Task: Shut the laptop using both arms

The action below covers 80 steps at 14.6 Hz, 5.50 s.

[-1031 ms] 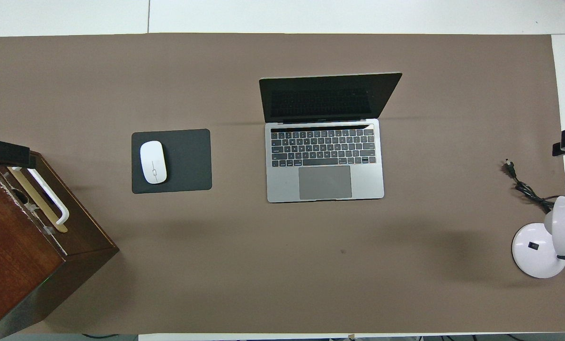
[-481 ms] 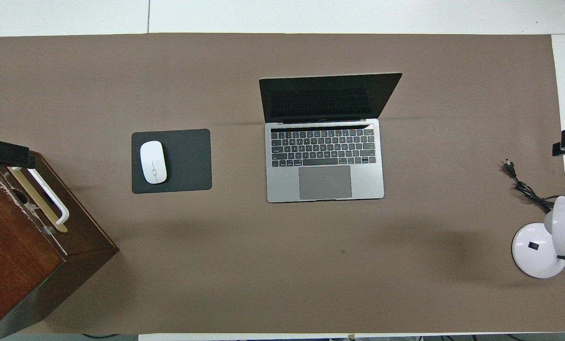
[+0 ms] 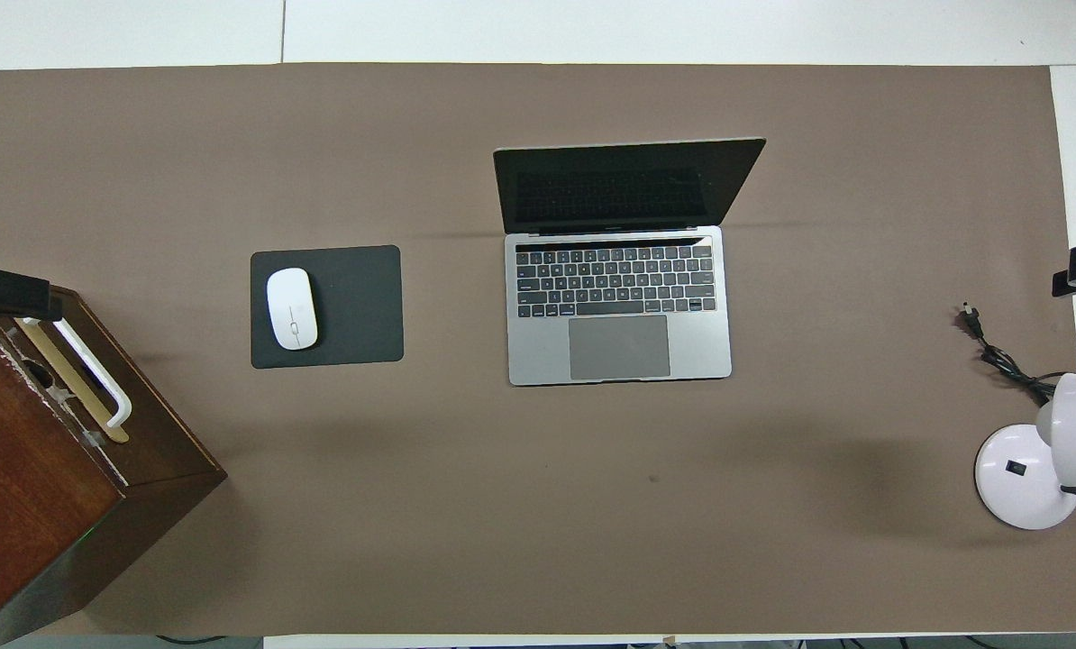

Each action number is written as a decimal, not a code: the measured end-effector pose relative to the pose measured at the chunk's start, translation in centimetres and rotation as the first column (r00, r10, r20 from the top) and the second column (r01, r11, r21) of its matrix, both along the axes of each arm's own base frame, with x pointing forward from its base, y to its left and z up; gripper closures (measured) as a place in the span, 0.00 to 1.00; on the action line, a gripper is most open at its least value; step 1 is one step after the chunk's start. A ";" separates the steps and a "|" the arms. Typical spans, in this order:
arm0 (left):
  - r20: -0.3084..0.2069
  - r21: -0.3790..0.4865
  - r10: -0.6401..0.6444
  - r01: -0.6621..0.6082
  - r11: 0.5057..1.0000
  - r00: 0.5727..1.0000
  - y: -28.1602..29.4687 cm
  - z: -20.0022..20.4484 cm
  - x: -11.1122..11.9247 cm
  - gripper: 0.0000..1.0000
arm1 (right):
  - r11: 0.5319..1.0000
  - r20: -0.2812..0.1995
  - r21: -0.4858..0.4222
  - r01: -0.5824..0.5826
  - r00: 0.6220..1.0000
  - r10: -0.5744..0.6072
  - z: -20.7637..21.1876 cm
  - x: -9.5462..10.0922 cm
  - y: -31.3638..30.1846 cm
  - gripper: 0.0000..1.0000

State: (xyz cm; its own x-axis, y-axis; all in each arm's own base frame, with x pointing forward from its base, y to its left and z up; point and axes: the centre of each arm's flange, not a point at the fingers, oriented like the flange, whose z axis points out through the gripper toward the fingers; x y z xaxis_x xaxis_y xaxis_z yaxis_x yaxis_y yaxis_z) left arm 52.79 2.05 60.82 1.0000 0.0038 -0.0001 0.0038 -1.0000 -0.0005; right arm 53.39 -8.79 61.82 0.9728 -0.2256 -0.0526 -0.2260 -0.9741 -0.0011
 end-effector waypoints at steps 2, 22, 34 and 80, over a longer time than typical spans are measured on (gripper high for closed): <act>0.000 0.000 -0.001 0.001 1.000 1.000 0.0 0.0 0.0 0.00 | 1.000 0.001 0.000 0.000 1.000 0.000 0.0 0.0 0.0 0.00; 0.014 -0.018 0.002 -0.002 1.000 1.000 -0.3 -0.1 0.2 0.99 | 0.997 0.012 0.002 -0.075 0.997 0.075 0.5 -0.1 -0.7 0.94; 0.185 -0.055 -0.088 0.099 0.994 0.979 -7.3 -10.6 -4.9 0.99 | 0.988 0.034 -0.078 -0.133 0.990 0.136 -1.1 1.9 -2.3 0.99; 0.618 -0.224 -0.251 0.472 0.853 0.745 -39.6 -34.3 -16.8 0.99 | 0.973 0.561 0.003 -0.230 0.806 0.189 -13.5 20.9 28.7 0.99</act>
